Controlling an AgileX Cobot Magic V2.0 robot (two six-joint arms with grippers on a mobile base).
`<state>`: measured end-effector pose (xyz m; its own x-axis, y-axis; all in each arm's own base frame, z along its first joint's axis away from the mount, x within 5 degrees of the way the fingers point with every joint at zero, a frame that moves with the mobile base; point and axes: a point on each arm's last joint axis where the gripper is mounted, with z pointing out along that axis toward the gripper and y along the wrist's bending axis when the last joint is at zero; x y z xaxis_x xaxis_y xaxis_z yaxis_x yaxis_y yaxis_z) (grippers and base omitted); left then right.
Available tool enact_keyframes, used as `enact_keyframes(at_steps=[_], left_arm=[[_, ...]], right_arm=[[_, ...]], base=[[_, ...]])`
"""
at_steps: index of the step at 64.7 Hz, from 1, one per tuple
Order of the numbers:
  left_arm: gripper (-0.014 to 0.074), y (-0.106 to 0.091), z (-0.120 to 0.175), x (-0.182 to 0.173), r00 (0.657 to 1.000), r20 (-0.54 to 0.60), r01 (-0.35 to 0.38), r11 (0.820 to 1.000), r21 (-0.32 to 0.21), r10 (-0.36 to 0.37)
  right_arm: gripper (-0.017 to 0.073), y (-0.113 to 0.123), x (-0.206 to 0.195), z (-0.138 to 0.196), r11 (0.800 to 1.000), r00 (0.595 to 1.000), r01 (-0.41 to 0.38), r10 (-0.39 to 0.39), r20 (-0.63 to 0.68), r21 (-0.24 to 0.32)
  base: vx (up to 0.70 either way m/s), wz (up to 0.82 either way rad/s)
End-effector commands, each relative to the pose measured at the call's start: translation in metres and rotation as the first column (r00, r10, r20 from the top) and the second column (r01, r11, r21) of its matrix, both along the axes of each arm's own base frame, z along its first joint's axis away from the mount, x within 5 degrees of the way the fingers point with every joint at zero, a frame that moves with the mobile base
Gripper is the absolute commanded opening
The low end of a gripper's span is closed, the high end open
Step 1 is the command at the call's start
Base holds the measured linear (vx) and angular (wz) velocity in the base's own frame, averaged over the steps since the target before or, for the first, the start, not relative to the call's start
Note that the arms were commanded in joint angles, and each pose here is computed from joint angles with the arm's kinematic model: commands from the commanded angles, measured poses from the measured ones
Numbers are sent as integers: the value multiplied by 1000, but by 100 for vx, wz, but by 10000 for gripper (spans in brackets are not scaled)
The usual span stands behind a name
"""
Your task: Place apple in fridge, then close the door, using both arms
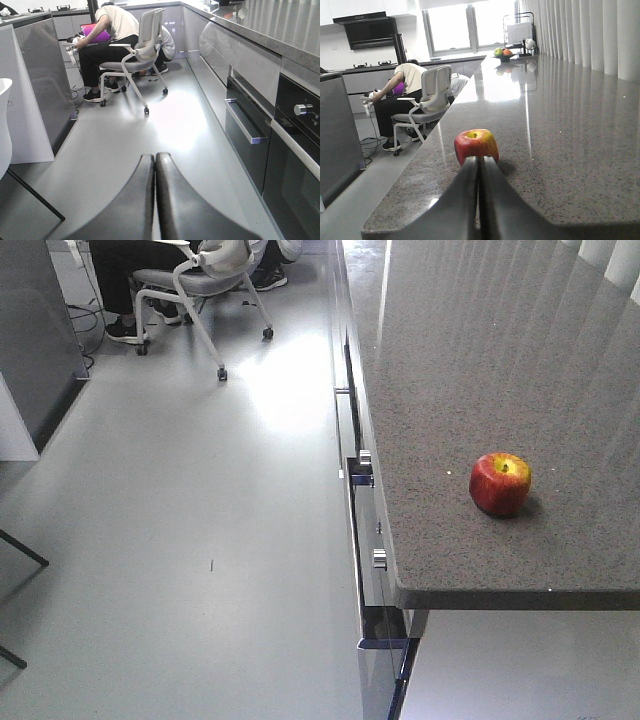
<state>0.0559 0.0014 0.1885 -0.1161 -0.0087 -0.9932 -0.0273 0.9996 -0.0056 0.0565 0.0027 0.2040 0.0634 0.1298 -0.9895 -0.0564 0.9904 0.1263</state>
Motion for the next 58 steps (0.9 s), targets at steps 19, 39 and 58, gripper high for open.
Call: enact_keyframes(at_steps=[19,39,58], left_arm=[[-6,-1,13,-1,995,100,8,1000,-7,-8],[-6,-1,13,-1,995,100,8,1000,-7,-8],[-6,-1,13,-1,995,100,8,1000,-7,-8]], right_arm=[[-6,0,-2,8,1000,996,3,-2,89,-10],[-6,-1,-2,11,986,994,-22,3,112,166],[-6,-4,-7,31,933,960,-83,-19,278,350]], base=[[0,0],[0,0],[0,0]])
